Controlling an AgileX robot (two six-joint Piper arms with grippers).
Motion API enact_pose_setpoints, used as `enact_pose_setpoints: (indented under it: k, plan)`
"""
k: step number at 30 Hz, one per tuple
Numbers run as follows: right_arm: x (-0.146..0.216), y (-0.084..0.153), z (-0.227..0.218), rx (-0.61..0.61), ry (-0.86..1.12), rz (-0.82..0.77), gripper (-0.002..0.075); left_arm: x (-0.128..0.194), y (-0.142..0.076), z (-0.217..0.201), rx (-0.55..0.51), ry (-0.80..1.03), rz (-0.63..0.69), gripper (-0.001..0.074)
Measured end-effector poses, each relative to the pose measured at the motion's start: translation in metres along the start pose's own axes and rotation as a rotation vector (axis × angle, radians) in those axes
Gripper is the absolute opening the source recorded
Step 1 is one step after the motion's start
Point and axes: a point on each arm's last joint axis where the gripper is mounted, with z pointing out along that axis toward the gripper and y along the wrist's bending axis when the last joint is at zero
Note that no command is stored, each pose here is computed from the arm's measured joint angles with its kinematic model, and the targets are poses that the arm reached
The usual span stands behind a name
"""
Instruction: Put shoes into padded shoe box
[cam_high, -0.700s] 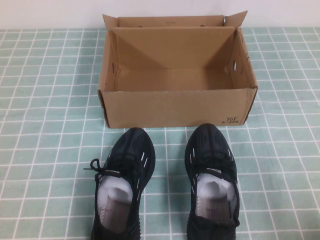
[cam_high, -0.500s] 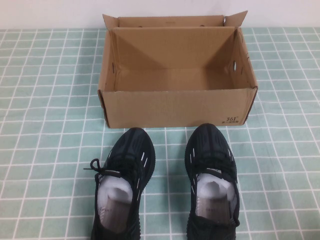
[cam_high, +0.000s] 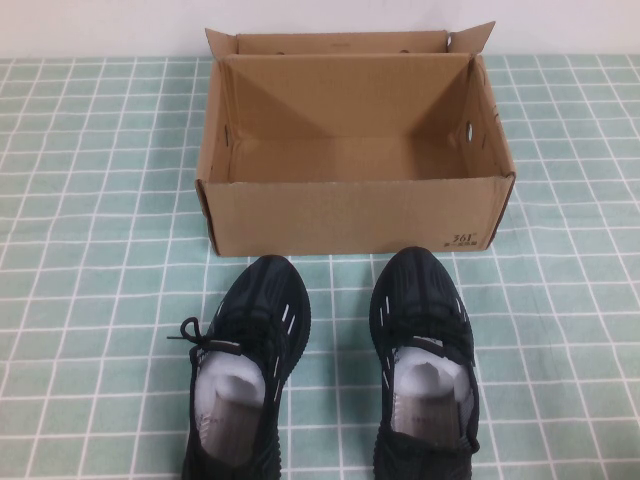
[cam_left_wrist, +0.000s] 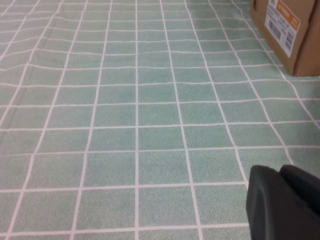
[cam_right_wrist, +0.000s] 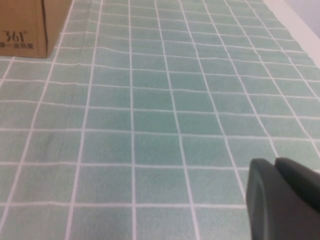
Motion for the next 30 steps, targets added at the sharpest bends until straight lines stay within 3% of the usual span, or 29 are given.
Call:
enact_pose_setpoints:
  k: [5,15,20,25,30]
  plan:
    - [-0.009,0.001,0.0,-0.011,-0.104,0.0,-0.0008,0.0,0.0,0.0,0.0,0.0,0.0,0.0004]
    - [-0.056,0.006,-0.019,-0.068,-0.664,0.002,-0.0008,0.0,0.0,0.0,0.0,0.0,0.0,0.0004]
    - [-0.061,0.006,-0.024,-0.075,-0.734,0.0,-0.0008,0.0,0.0,0.0,0.0,0.0,0.0,0.0004]
    - [-0.066,0.005,-0.029,-0.119,-0.813,0.13,-0.0008,0.0,0.0,0.0,0.0,0.0,0.0,0.0004]
    - [-0.081,0.0,-0.05,-0.209,-1.092,0.339,-0.0008,0.0,0.0,0.0,0.0,0.0,0.0,0.0004]
